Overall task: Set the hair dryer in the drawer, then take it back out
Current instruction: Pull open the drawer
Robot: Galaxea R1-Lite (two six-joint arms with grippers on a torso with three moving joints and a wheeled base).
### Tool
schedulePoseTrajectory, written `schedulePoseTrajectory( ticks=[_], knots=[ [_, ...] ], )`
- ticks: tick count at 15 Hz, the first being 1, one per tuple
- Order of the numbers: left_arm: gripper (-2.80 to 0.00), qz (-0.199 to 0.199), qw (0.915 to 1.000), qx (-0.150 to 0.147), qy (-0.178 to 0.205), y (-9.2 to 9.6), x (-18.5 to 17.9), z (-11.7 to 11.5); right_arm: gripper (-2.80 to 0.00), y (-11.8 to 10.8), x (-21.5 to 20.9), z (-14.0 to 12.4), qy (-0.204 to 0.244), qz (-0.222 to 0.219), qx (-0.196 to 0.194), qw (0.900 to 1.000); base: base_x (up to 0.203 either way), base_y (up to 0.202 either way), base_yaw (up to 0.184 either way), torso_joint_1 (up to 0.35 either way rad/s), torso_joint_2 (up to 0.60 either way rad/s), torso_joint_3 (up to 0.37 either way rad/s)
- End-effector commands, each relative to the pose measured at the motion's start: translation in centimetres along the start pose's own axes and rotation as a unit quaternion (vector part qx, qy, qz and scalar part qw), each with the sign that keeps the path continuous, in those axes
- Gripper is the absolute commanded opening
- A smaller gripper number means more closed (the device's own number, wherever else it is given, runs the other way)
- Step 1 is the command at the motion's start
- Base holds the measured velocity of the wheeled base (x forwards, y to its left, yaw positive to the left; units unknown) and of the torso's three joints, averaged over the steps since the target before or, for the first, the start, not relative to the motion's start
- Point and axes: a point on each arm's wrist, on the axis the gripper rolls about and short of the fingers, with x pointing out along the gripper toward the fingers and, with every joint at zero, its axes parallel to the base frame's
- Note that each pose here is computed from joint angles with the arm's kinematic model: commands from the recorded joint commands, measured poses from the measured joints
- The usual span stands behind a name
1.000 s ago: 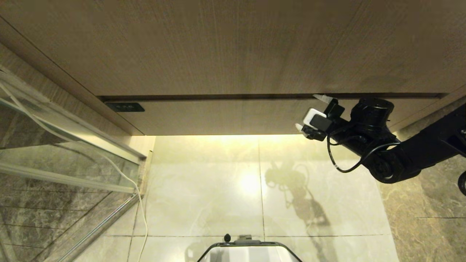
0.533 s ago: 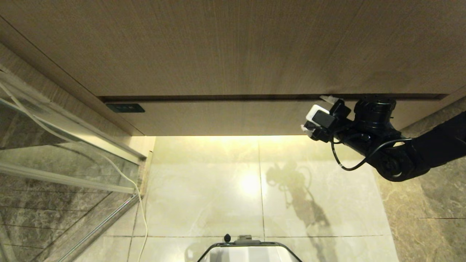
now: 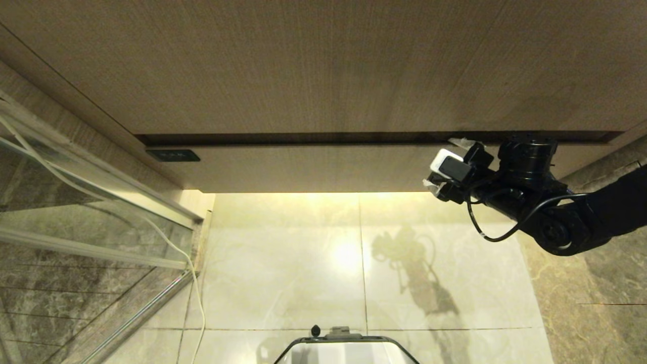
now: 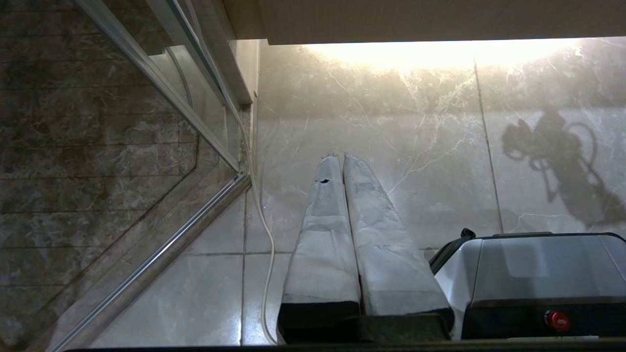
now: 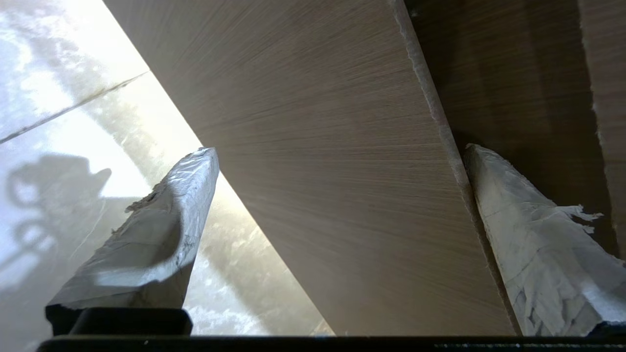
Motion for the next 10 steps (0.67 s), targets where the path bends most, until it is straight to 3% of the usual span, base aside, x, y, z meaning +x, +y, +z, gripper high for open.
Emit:
schedulePoseTrajectory(
  ticks=[1, 10],
  knots=[
    [-2.80, 0.000, 1.0000, 0.000, 0.001, 0.0, 0.0, 0.0, 0.00, 0.1, -0.6, 0.0, 0.004, 0.008, -0.003, 1.000, 0.000, 0.000, 0.000, 0.000, 0.00, 0.000],
    [-2.80, 0.000, 1.0000, 0.000, 0.001, 0.0, 0.0, 0.0, 0.00, -0.1, -2.6, 0.0, 0.013, 0.019, 0.015, 1.000, 0.000, 0.000, 0.000, 0.000, 0.00, 0.000]
  ],
)
